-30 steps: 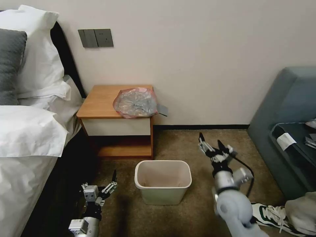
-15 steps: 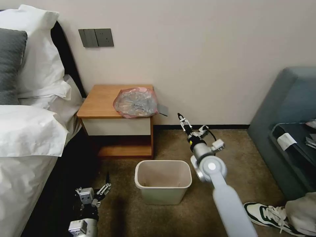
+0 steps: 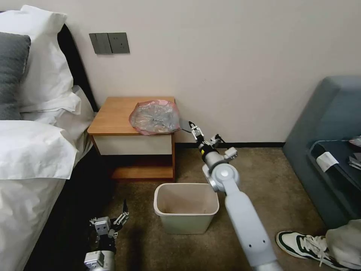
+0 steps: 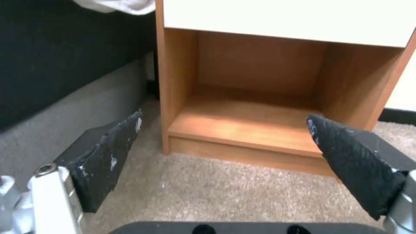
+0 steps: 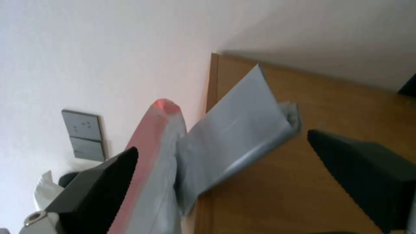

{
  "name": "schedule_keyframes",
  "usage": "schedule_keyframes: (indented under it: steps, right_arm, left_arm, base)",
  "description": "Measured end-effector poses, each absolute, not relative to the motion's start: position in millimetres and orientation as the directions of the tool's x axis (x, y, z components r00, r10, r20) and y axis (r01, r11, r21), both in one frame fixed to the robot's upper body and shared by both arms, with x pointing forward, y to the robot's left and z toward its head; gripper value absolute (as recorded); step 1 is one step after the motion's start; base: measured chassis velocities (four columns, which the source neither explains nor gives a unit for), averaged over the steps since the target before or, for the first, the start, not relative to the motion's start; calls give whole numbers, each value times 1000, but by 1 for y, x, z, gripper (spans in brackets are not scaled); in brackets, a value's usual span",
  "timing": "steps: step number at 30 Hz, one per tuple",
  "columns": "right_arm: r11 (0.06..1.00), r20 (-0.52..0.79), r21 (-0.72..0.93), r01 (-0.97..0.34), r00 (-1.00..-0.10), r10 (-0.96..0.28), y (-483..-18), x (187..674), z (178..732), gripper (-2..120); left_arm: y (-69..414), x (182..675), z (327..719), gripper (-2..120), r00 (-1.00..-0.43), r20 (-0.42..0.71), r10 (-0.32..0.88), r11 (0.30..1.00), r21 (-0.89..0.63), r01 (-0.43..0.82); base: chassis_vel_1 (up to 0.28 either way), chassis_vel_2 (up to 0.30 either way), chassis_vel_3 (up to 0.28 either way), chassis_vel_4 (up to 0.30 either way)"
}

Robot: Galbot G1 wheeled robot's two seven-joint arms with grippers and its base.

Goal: Pick up the garbage bag from the table and place it over the trash can.

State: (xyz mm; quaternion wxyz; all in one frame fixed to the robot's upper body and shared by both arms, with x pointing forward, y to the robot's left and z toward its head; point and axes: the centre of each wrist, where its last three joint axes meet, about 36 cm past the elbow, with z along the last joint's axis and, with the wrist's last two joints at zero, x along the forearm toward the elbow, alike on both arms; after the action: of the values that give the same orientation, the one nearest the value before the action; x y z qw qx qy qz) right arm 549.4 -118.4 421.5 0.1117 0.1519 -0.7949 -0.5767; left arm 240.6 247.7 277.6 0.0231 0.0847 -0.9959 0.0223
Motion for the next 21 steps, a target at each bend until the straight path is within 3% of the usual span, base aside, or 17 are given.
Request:
schedule_keyframes:
  steps: [8, 21]
  right_arm:
    - [246, 5, 965, -96, -925, -381, -107, 570, 408, 100]
    - [266, -14, 957, -119, -930, -367, -112, 590, 402, 100]
  left_arm:
    - [249, 230, 274, 100, -978, 66, -197, 980, -17, -198]
    - [243, 224, 267, 100, -975, 77, -206, 978, -5, -207]
  base:
    - [0, 0, 0, 0]
    - [0, 0, 0, 0]
